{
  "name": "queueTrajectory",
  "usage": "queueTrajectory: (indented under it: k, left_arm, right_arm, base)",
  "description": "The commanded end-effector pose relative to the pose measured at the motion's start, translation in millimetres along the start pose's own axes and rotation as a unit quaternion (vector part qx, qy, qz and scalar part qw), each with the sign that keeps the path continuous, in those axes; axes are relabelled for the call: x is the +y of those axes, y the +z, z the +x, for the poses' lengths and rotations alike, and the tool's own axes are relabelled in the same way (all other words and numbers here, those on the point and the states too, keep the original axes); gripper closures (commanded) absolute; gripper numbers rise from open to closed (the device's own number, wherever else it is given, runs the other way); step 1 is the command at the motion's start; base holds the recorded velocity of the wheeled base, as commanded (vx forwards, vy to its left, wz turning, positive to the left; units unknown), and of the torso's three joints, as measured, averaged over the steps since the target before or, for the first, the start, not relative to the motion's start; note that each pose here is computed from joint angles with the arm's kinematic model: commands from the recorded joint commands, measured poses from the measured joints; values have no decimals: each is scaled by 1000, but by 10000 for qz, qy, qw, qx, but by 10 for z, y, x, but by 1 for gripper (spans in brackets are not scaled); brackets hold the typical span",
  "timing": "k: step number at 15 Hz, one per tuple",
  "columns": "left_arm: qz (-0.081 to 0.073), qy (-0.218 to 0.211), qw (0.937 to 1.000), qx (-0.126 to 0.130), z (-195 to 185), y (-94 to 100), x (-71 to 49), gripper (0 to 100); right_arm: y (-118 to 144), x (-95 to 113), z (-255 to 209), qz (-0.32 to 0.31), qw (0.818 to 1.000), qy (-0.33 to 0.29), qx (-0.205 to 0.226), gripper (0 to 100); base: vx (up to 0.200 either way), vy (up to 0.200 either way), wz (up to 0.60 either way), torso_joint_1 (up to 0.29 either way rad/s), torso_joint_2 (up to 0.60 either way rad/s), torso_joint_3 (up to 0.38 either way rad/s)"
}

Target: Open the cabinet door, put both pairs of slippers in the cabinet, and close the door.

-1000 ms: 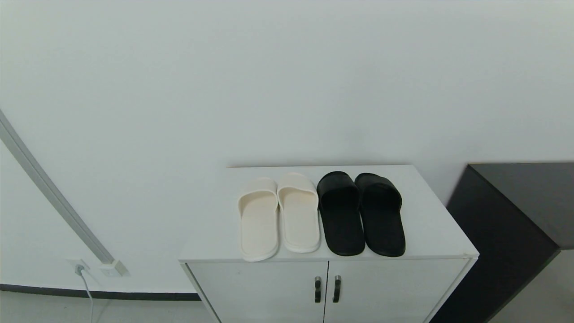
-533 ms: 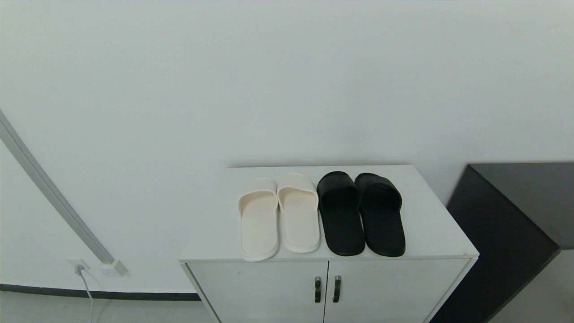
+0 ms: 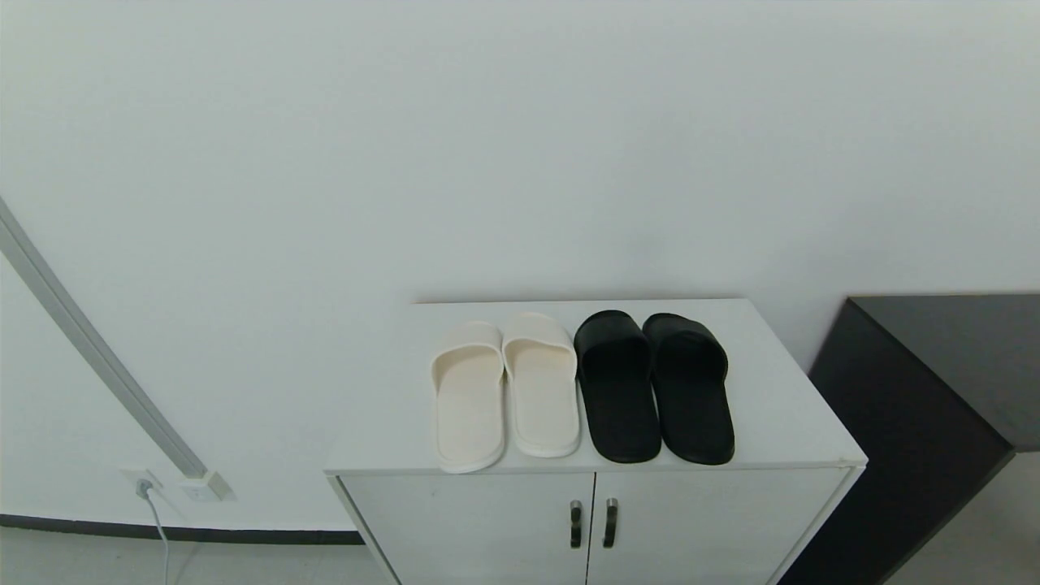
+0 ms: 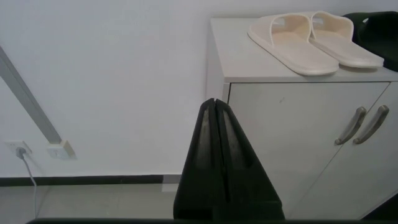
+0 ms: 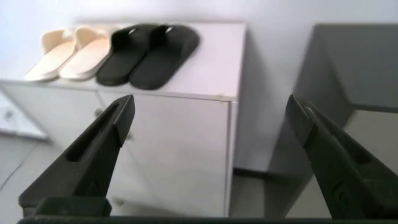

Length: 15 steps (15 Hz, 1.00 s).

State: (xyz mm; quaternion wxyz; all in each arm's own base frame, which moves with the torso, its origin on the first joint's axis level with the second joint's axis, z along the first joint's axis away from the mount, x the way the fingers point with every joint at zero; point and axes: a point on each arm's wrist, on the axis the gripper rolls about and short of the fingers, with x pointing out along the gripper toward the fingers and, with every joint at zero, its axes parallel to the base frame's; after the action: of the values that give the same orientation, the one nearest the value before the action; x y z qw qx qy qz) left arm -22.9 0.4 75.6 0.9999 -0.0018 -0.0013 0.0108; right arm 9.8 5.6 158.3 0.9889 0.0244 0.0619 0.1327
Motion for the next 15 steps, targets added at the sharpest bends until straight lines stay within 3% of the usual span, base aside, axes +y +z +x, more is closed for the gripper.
queueTrajectory:
  k: [1,4,12,15]
  left_arm:
    - [-5,7,10000,5,1,1,0,100]
    - [-5,-1,10000,5,1,1,0,100]
    - [-5,-1,10000,5,1,1,0,100]
    - [-12,-9,10000,5,1,1,-1,100]
  right_arm:
    - [158,-26,703,168,9899,904,1080,0]
    - [205,145,1165,287,9873,1113,1098,0]
    - [374,980,1849,311,9921,607,1057,0]
    - [298,1187,2049,208,9928,293,1145,0]
  base:
    - [0,0,0,0,0,0]
    - [0,0,0,0,0,0]
    - [0,0,0,0,0,0]
    - [0,0,0,0,0,0]
